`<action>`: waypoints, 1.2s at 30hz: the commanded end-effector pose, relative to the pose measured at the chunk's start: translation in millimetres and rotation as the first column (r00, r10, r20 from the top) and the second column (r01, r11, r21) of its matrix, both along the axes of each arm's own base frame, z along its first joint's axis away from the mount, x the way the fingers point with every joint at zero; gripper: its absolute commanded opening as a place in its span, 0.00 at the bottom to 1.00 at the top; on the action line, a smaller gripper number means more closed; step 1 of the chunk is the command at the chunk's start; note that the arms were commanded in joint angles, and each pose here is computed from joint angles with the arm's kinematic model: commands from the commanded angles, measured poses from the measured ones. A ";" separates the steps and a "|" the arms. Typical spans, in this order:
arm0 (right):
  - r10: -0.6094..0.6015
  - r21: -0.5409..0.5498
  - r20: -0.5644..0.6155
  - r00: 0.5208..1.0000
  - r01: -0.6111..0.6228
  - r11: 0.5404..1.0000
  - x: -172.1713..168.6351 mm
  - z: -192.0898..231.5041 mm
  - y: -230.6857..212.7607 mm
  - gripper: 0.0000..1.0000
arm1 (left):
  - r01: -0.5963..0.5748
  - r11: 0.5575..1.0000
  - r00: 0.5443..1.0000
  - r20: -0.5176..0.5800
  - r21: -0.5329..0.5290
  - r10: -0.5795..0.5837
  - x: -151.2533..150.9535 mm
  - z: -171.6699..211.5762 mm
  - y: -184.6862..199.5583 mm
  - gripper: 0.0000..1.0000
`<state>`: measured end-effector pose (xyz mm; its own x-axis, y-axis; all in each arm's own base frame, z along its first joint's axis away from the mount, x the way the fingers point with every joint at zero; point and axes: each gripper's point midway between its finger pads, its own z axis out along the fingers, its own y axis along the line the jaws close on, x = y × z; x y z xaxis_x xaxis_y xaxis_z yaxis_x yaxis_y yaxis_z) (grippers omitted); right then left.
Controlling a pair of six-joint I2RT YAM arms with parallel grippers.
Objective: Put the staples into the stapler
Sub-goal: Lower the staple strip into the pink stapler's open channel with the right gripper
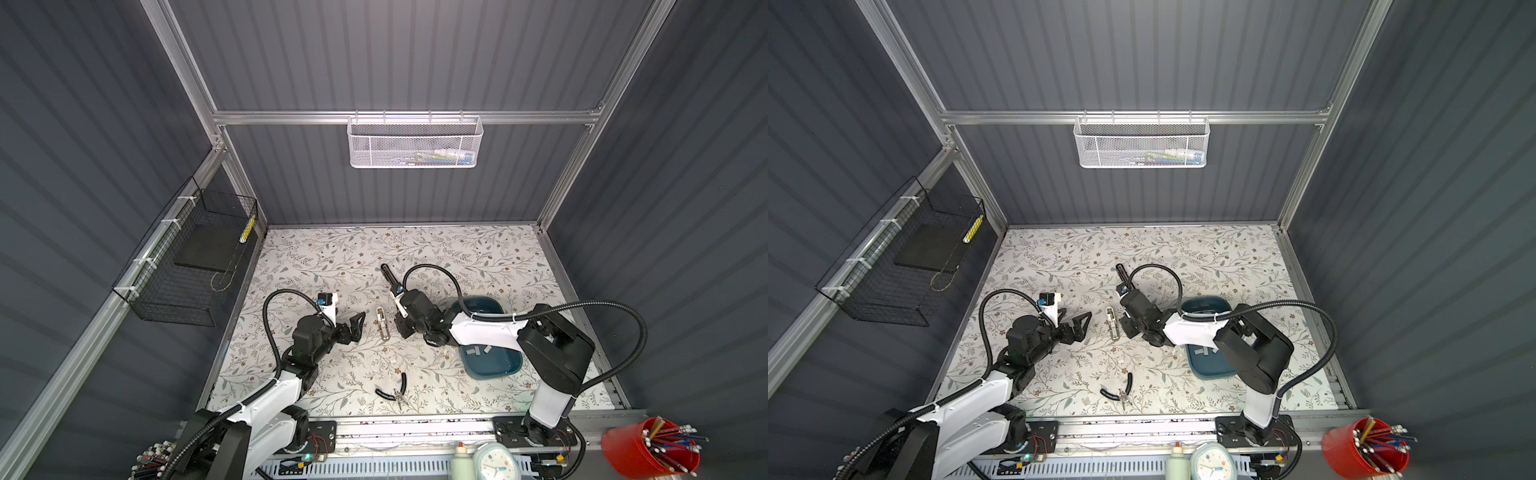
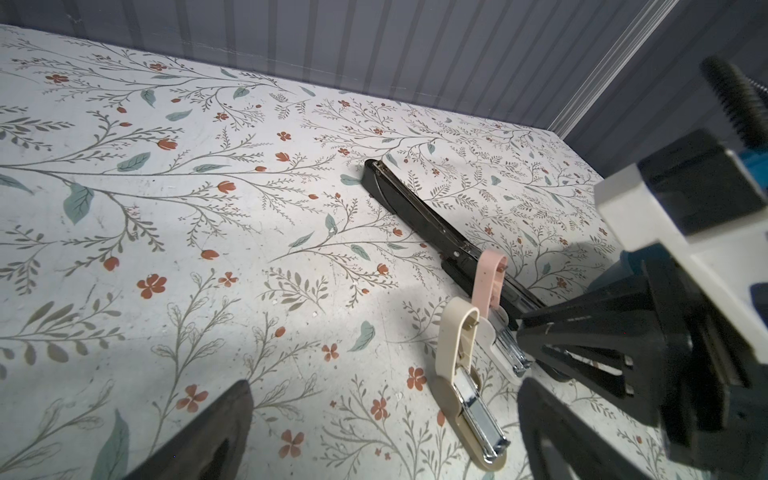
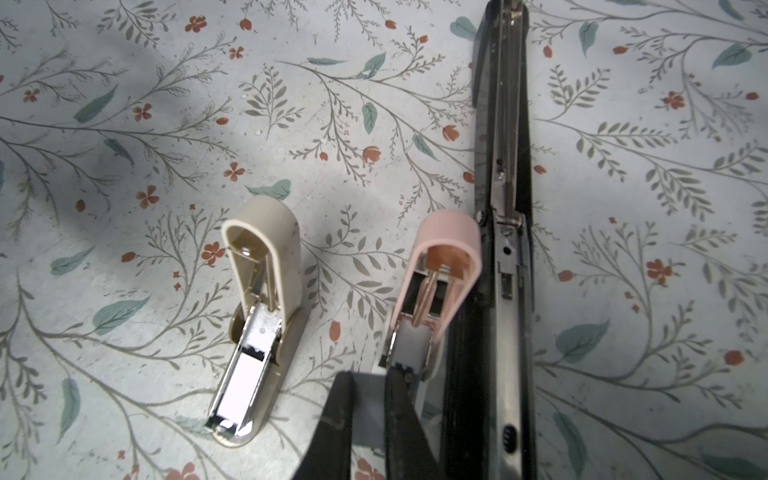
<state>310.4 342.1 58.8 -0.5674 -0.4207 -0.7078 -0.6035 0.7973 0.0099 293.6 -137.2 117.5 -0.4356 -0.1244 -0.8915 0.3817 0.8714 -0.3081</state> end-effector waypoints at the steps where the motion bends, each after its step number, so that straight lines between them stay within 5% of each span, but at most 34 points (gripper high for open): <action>1: -0.035 -0.005 0.008 0.999 0.035 0.999 6.3 0.5 -2.4 0.08 | -0.009 1.000 1.000 0.024 0.004 0.009 3.3 5.8 1.2 0.99; 36: -0.082 -0.021 -0.020 0.996 0.081 0.996 5.1 -18.8 -13.7 0.07 | -0.011 1.000 1.000 0.016 0.007 0.011 4.6 3.8 1.2 0.99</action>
